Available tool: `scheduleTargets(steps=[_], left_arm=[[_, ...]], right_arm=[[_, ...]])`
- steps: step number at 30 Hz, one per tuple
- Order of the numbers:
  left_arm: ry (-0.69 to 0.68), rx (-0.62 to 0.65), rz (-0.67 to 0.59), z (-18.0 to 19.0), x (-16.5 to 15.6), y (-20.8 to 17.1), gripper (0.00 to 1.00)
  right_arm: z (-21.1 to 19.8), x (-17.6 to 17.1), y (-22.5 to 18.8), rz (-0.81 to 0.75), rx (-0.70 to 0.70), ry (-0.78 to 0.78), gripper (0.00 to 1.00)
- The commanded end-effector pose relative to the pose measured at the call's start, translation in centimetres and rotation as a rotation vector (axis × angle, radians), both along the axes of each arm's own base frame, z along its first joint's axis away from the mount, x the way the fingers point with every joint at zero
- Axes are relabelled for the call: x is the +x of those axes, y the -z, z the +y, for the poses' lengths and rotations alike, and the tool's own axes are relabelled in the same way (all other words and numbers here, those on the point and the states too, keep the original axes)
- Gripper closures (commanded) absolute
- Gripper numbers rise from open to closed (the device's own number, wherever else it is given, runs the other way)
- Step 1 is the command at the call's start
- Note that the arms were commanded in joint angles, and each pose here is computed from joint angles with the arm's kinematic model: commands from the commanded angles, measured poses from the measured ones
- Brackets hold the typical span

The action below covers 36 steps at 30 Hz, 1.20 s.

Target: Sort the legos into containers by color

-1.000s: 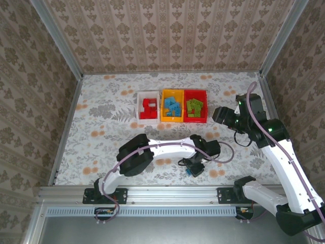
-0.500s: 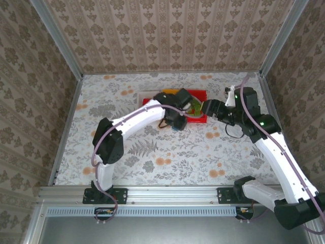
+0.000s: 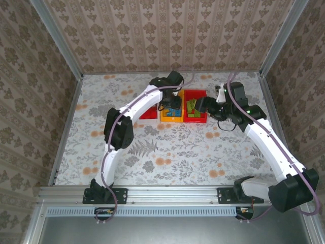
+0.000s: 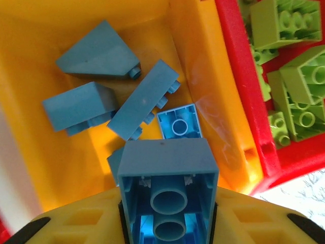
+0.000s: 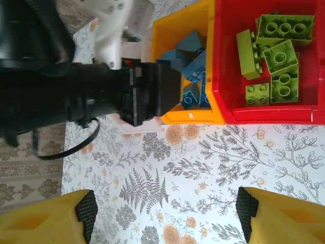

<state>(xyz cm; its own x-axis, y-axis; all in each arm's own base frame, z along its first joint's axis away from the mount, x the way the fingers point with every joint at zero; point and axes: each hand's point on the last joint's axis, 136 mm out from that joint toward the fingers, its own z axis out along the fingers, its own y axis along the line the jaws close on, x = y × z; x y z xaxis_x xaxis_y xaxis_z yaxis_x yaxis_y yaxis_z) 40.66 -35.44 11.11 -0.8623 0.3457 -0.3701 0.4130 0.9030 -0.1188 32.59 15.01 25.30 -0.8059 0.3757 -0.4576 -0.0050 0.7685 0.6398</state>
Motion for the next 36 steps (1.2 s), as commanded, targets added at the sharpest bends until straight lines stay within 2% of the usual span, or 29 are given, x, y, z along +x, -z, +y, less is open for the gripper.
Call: scheduleTargets(steps=[1,4,6,10,13,19,25,29,30,31,36], left_arm=[[-0.028,-0.053,0.032,-0.7,0.6,0.4,0.56],[-0.034,-0.064,0.058,-1.0,0.7,1.4,0.54],[-0.038,-0.063,0.068,-1.0,0.6,1.7,0.48],[-0.043,-0.064,0.059,-0.9,0.5,1.1,0.43],[-0.052,-0.076,0.022,-0.6,0.7,-0.9,0.42],[-0.118,-0.113,-0.085,1.2,0.5,-6.9,0.34],[-0.264,-0.245,-0.094,6.9,-2.5,-10.7,0.27],[-0.354,-0.329,-0.094,12.9,-6.1,-12.0,0.20],[-0.373,-0.353,-0.096,14.5,-7.2,-12.2,0.12],[-0.384,-0.380,-0.098,15.8,-8.2,-12.4,0.00],[-0.479,-0.524,-0.149,21.6,-11.5,-13.0,0.00]], right_arm=[[0.5,0.3,-0.9,-0.020,0.025,-0.021,0.24],[0.5,0.2,-0.3,0.005,0.016,-0.027,0.24],[0.5,0.1,0.0,0.014,0.013,-0.028,0.24],[0.5,0.2,0.2,0.019,0.005,-0.031,0.24],[0.4,0.3,0.1,0.017,-0.001,-0.034,0.24],[0.1,0.2,0.1,-0.004,-0.065,-0.066,0.24],[-0.4,-1.0,0.4,-0.057,-0.153,-0.145,0.22],[-0.9,-1.8,1.0,-0.069,-0.188,-0.158,0.17],[-1.0,-1.9,1.2,-0.073,-0.189,-0.156,0.07],[-1.1,-2.0,1.4,-0.077,-0.189,-0.154,0.01],[-2.1,-1.9,3.9,-0.039,-0.222,-0.097,0.00]])
